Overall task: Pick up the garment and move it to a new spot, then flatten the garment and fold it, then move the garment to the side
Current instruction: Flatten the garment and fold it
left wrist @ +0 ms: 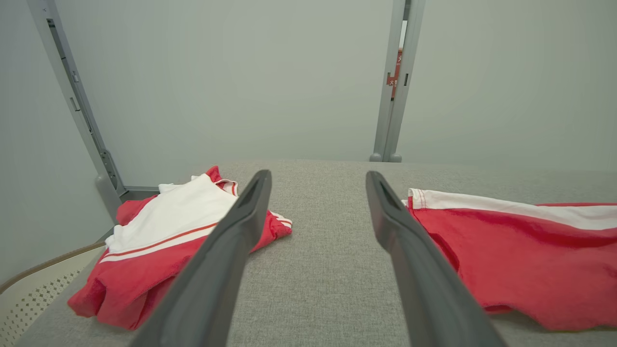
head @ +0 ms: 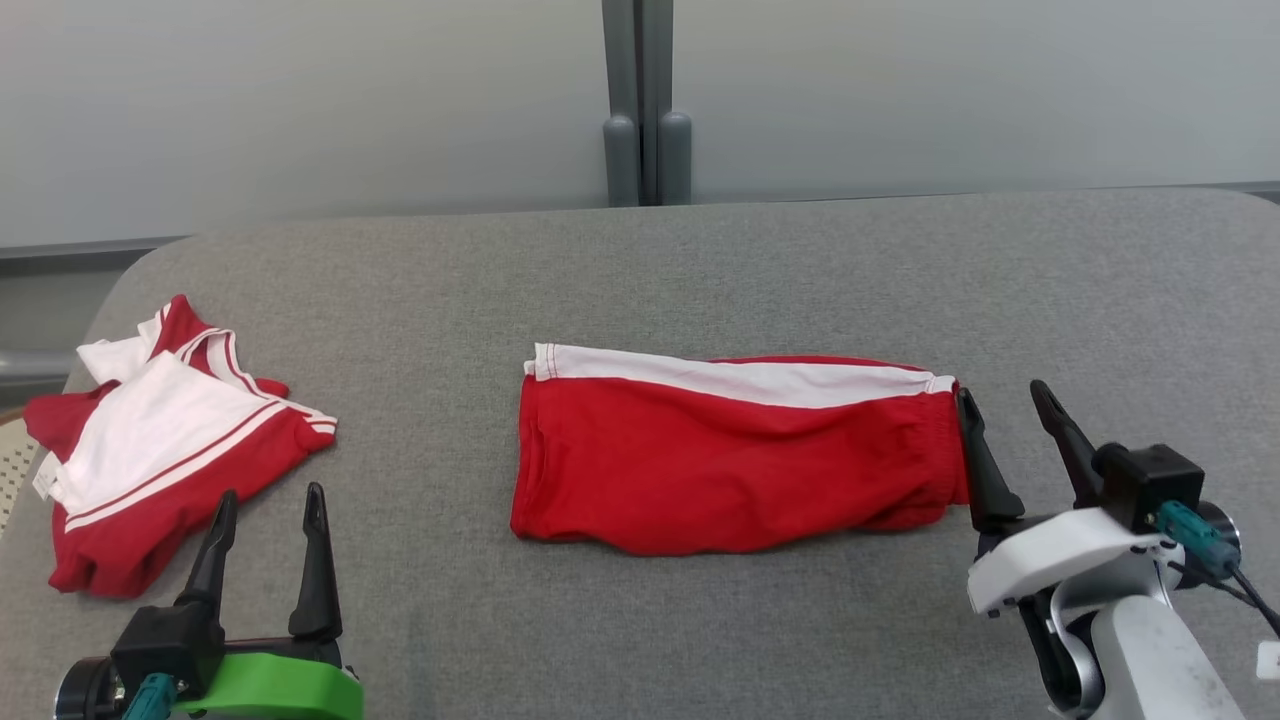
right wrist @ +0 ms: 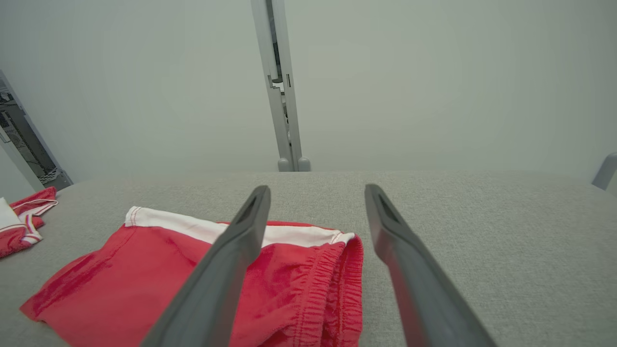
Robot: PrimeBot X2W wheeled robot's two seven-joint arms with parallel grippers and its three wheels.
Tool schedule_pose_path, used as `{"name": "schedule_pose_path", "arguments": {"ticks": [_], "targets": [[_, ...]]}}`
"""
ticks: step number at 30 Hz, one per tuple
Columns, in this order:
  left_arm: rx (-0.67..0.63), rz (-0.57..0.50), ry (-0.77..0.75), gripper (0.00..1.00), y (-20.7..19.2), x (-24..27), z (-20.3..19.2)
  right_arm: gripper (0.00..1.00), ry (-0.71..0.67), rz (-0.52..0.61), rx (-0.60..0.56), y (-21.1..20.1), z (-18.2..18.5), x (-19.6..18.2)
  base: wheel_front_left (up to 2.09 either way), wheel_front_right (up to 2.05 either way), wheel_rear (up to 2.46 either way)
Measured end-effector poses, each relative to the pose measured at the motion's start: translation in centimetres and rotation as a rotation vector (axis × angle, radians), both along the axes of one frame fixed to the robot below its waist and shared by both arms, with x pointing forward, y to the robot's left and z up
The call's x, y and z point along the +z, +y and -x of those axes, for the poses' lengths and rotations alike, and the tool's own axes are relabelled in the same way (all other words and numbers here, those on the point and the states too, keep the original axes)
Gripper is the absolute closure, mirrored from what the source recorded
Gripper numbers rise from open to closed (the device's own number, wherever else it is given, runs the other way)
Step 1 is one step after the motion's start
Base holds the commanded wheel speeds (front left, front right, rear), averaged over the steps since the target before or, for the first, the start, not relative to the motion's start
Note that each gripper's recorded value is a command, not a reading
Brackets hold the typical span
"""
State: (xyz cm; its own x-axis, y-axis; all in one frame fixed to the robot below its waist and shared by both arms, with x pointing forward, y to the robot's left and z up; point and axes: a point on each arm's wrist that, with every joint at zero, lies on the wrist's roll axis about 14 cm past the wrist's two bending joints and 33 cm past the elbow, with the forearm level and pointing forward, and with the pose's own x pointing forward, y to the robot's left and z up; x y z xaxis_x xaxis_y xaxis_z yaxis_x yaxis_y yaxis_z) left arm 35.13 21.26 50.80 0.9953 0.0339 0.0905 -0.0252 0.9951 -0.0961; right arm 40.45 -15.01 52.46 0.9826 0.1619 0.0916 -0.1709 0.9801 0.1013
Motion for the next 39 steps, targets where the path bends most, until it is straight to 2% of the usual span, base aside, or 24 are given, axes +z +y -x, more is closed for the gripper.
{"name": "schedule_pose_path", "arguments": {"ticks": [5, 14, 21, 26, 27, 28, 33, 39], "targets": [[-0.004, 0.007, 0.001, 0.00, -0.2, 0.0, -0.6, 0.00, 0.086, 0.042, 0.012, 0.3, -2.4, -2.1, 0.00, 0.00, 0.00], [0.028, 0.017, 0.027, 0.00, 0.5, -0.8, -1.0, 0.00, 0.340, 0.075, 0.025, 0.5, -3.7, -9.8, 0.00, 0.00, 0.00], [0.050, 0.018, 0.044, 0.00, 1.2, -1.4, -1.0, 0.00, 0.469, 0.054, 0.015, 0.7, -3.8, -13.8, 0.00, 0.00, 0.00], [0.060, 0.017, 0.049, 0.00, 1.5, -1.5, -1.0, 0.02, 0.512, 0.004, 0.019, 1.7, -4.3, -14.8, 0.00, 0.00, 0.00], [0.062, 0.017, 0.050, 0.00, 1.5, -1.5, -1.0, 0.42, 0.514, -0.009, 0.024, 2.1, -4.4, -14.9, 0.00, 0.00, 0.00], [0.065, 0.017, 0.051, 0.00, 1.6, -1.5, -1.0, 1.00, 0.517, -0.016, 0.031, 2.4, -4.6, -14.9, 0.00, 0.00, 0.00], [0.073, 0.018, 0.050, 0.00, 1.9, -1.5, -0.8, 1.00, 0.513, -0.026, 0.051, 3.2, -4.6, -14.7, 0.00, 0.00, 0.00], [0.058, 0.017, 0.056, 0.00, 1.4, -1.7, -0.6, 1.00, 0.490, 0.011, 0.002, -0.2, -4.4, -14.0, 0.00, 0.00, 0.00]]}}
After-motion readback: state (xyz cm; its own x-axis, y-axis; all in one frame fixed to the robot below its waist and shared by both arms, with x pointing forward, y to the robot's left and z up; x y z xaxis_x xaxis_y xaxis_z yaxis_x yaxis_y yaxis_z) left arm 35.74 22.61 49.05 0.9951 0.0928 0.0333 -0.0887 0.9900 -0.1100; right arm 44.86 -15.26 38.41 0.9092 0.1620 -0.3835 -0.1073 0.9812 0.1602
